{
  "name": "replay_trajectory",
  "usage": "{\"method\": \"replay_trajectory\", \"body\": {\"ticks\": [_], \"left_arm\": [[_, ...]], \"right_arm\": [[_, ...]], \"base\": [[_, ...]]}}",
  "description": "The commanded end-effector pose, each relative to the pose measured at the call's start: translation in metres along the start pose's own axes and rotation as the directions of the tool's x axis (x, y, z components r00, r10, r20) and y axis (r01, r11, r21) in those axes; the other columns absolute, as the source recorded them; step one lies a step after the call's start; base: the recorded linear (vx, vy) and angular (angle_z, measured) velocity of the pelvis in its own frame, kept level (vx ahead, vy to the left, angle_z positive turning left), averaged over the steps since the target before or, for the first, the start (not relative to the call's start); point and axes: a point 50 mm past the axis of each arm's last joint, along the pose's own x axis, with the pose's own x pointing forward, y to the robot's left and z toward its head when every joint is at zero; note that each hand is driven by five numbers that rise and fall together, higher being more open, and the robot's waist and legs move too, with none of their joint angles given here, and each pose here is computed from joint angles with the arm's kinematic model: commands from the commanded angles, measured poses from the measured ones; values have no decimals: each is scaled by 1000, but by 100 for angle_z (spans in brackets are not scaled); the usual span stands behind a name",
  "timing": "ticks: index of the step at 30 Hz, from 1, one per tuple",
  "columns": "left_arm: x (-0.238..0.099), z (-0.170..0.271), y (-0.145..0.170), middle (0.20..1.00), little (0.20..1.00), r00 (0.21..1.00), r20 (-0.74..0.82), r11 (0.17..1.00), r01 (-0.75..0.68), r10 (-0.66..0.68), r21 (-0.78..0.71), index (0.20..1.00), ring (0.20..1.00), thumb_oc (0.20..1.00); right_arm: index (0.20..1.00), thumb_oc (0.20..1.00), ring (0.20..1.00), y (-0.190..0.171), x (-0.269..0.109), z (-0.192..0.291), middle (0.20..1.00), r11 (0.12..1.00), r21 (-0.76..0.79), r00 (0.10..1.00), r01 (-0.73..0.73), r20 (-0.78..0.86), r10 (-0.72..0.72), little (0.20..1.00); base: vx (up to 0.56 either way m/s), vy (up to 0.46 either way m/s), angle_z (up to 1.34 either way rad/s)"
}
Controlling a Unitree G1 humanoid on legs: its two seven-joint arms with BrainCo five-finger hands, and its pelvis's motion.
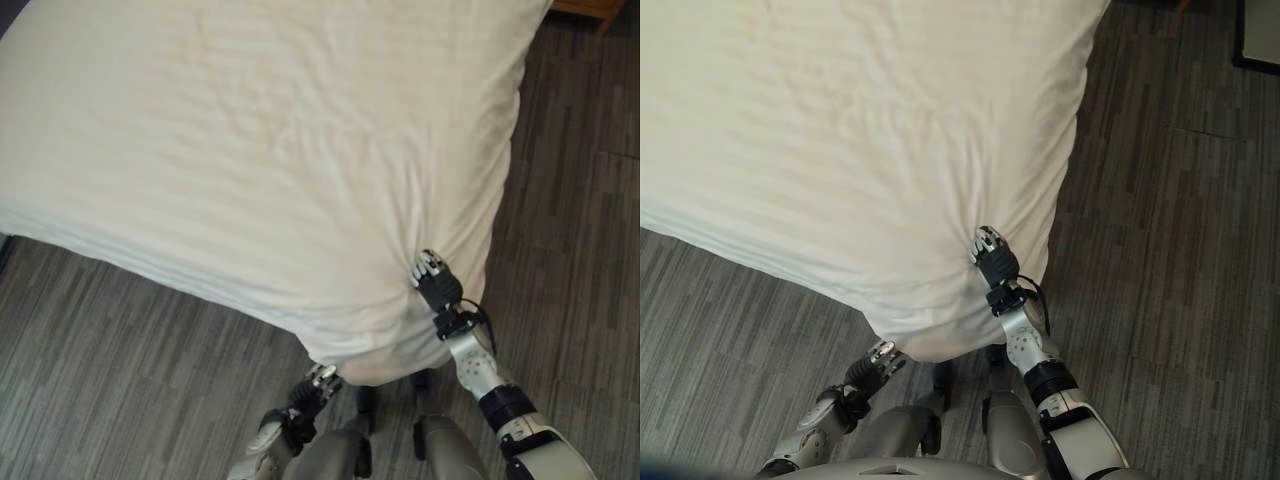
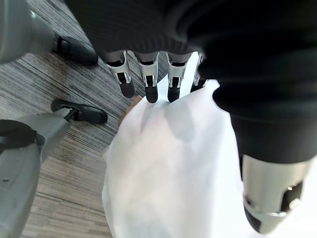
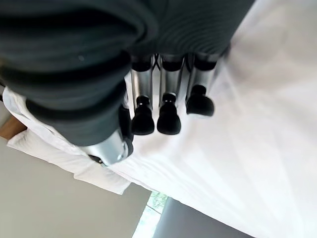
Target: Making the bed.
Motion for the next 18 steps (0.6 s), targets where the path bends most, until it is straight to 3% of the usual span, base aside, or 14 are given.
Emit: {"method": "replay_trajectory", "body": {"ticks": [1,2,9,16,18], "left_arm": [[11,4,-21,1000,1000,997,48,997,67,-65,-46,1000,1000,1000],[11,5,-23,1000,1000,996,52,995,82,-79,-54,1000,1000,1000],[6,8,-21,1000,1000,992,45,993,121,-120,-11,1000,1000,1000],[1,12,-15,1000,1000,992,57,994,110,-110,5,1000,1000,1000],[-1,14,-11,1000,1000,993,71,995,97,-97,-7,1000,1000,1000]], "right_arm": [[200,200,200,-98,-93,-56,200,840,-35,792,541,-316,-523,200],[200,200,200,-121,-117,-46,200,749,5,718,662,-288,-633,200],[200,200,200,-154,-147,-8,200,594,79,597,801,-186,-780,200],[200,200,200,-164,-159,14,200,568,35,568,822,-123,-814,200],[200,200,200,-162,-149,37,200,584,149,590,798,4,-807,200]], "base": [[30,26,5],[25,20,7],[12,5,-5],[7,-1,-6],[0,0,0]]}}
